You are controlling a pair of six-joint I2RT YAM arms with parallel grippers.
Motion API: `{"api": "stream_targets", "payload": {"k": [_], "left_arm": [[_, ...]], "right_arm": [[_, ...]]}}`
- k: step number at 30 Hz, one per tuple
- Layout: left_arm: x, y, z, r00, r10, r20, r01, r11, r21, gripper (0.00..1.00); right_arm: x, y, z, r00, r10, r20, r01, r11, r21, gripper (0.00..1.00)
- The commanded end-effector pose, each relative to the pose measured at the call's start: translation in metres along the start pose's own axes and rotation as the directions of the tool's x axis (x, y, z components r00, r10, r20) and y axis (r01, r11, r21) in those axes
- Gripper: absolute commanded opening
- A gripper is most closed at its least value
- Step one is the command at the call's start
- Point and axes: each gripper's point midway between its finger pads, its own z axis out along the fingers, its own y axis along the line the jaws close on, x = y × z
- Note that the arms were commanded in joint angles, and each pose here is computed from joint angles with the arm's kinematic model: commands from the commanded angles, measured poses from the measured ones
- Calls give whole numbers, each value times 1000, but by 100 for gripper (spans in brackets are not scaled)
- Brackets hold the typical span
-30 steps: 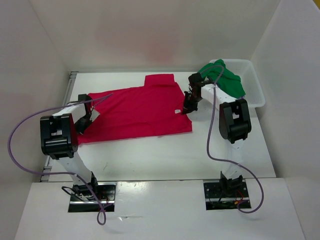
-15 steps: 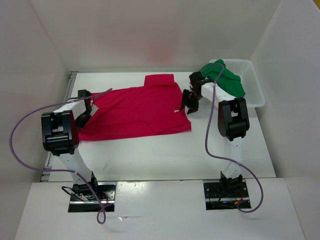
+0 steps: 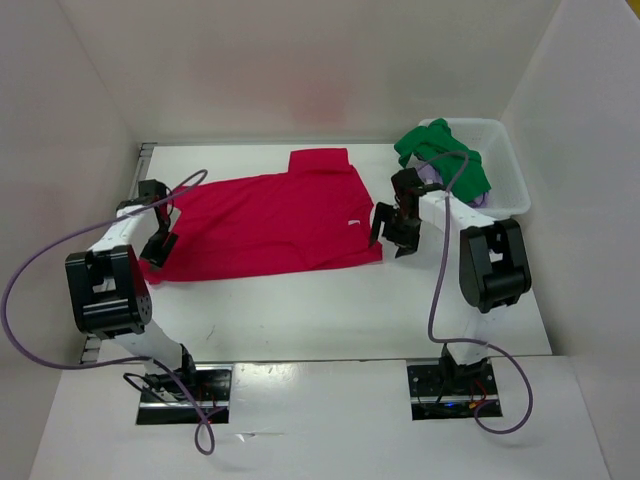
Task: Fold and stack the t-shirts
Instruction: Fold the flattened tshirt in 1/3 of the way
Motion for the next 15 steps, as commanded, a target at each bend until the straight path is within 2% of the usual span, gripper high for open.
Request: {"api": "stream_targets", "payload": {"k": [1, 7, 10, 11, 12, 14, 15], "left_arm": [[22, -22, 2, 996, -90, -25, 92, 989, 113, 81], [16, -53, 21, 990, -131, -42, 137, 964, 229, 81], [8, -59, 25, 989, -145, -31, 148, 953, 263, 81], [12, -63, 26, 989, -139, -41, 145, 953, 267, 80], [15, -65, 30, 990, -133, -52, 142, 954, 263, 80], [17, -64, 30, 990, -134, -53, 143, 958, 248, 80], [17, -58, 27, 990, -133, -39, 138, 963, 232, 80]], "right_arm": [[9, 0, 7, 999, 41, 8, -40, 998, -47, 84], [17, 2, 24, 998, 63, -28, -65, 995, -77, 82], [13, 2, 27, 998, 69, -9, -70, 994, -80, 71], [12, 2, 30, 998, 69, -7, -70, 994, -80, 65], [11, 5, 30, 998, 67, -5, -68, 993, -93, 52], [16, 2, 34, 997, 79, -21, -81, 993, -83, 31], [16, 2, 34, 997, 79, -21, -81, 993, -83, 12]]}}
